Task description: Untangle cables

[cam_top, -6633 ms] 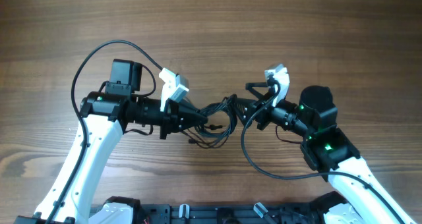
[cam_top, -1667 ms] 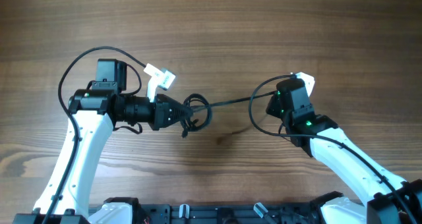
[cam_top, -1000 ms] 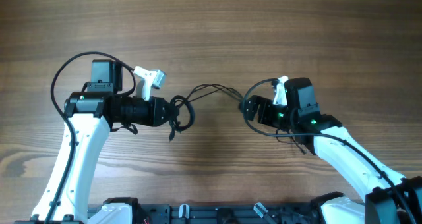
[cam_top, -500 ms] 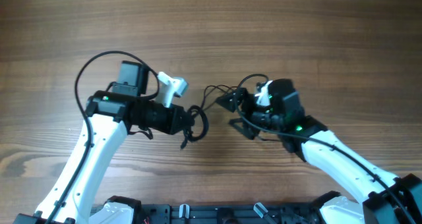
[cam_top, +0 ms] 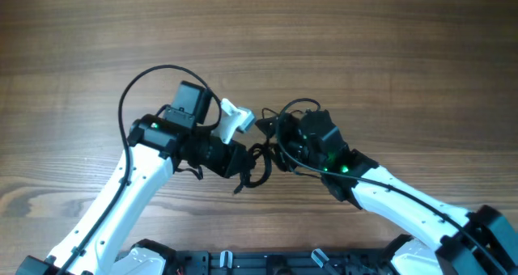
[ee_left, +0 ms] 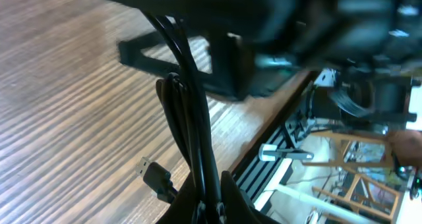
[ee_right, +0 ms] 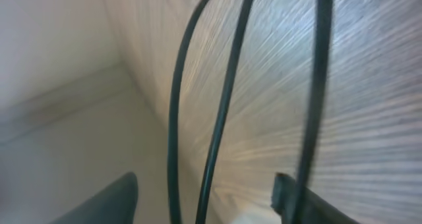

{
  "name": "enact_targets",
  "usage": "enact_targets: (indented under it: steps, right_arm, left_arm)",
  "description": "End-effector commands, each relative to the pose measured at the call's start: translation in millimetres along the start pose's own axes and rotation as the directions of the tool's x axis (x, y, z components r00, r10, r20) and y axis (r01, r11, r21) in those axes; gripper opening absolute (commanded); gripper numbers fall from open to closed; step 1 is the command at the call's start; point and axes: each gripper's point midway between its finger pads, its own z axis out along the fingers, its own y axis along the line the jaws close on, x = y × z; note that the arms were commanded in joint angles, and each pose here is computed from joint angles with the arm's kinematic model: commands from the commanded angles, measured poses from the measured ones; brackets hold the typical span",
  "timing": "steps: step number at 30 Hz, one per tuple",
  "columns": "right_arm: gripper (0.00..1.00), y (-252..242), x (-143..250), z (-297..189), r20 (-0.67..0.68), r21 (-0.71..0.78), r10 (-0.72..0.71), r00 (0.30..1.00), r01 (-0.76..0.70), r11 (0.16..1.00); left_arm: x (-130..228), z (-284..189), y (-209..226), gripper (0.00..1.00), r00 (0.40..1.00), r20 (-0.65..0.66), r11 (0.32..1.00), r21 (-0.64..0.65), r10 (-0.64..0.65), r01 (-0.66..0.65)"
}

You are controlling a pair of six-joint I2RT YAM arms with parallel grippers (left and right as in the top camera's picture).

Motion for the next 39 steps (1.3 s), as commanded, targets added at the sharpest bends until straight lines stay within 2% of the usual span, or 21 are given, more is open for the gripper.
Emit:
enact_targets:
  steps: [1,2,3,6,8,11,15,21,24,27,29,32,36,39]
  right_arm:
    - [0.30,-14.4,-9.9,8.1,0.042,0.039,-0.016,0.999,0.014,0.999]
    - [0.18,-15.6,-9.2,8.6,0.035,0.044,-0.037,0.999,0.036,0.998]
    - [0.04,-16.5,-8.1,8.6,0.023,0.049,-0.122,0.992,0.121,0.991]
    - [0.04,-16.7,-5.8,8.4,0.002,0.050,-0.275,0.961,0.275,0.960]
    - [0.04,-16.4,-4.6,7.8,-0.010,0.048,-0.401,0.916,0.401,0.915]
    - [0.04,-17.8,-3.4,4.6,-0.021,0.055,-0.494,0.869,0.494,0.868]
    - [0.04,-9.2,0.8,-2.2,-0.020,0.028,-0.574,0.818,0.575,0.818]
    - [0.04,7.6,10.1,-14.1,-0.007,-0.032,-0.727,0.686,0.727,0.686]
    - [0.04,9.2,10.5,-15.2,-0.002,-0.036,-0.743,0.669,0.743,0.669]
    - [0.04,8.6,9.0,-15.2,0.001,-0.028,-0.743,0.670,0.742,0.669]
    - [0.04,8.6,8.6,-15.2,0.004,-0.027,-0.744,0.668,0.744,0.668]
    - [0.04,8.3,8.4,-15.2,0.003,-0.026,-0.742,0.670,0.742,0.670]
    - [0.04,7.9,8.5,-15.2,0.001,-0.025,-0.740,0.673,0.740,0.673]
    - [0.04,7.8,9.1,-15.2,-0.002,-0.027,-0.737,0.676,0.736,0.676]
  left_arm:
    - [-0.1,-0.2,-9.9,0.04,1.000,0.003,1.000,0.009,0.030,-0.030]
    - [0.3,-0.2,-8.4,0.04,1.000,0.001,1.000,0.001,0.029,-0.029]
    - [2.0,-0.4,-1.4,0.04,1.000,-0.007,0.999,-0.040,0.024,-0.024]
    - [6.8,-1.3,10.6,0.06,1.000,-0.026,0.994,-0.110,0.011,-0.014]
    - [9.9,-2.1,16.0,0.07,0.999,-0.038,0.990,-0.142,0.002,-0.008]
    - [10.2,-2.2,16.6,0.10,0.999,-0.039,0.989,-0.145,-0.002,-0.004]
    - [3.4,-2.0,16.7,0.22,1.000,-0.008,0.989,-0.145,-0.028,0.026]
    - [-9.4,-2.2,16.8,0.43,0.999,0.041,0.989,-0.145,-0.017,0.023]
    - [-10.0,-2.2,16.6,0.50,0.999,0.042,0.989,-0.144,-0.015,0.021]
    - [-9.9,-1.5,11.2,0.50,0.999,0.038,0.993,-0.114,0.016,-0.012]
    - [-8.6,0.5,-0.8,0.49,0.996,0.030,0.996,-0.049,0.081,-0.080]
    - [1.5,8.7,-3.6,0.46,0.984,-0.003,0.983,-0.026,0.179,-0.180]
    - [10.9,18.5,3.5,0.41,0.987,-0.018,0.987,-0.023,0.160,-0.160]
    - [12.3,27.2,10.5,0.39,0.997,0.000,0.996,-0.026,0.082,-0.082]
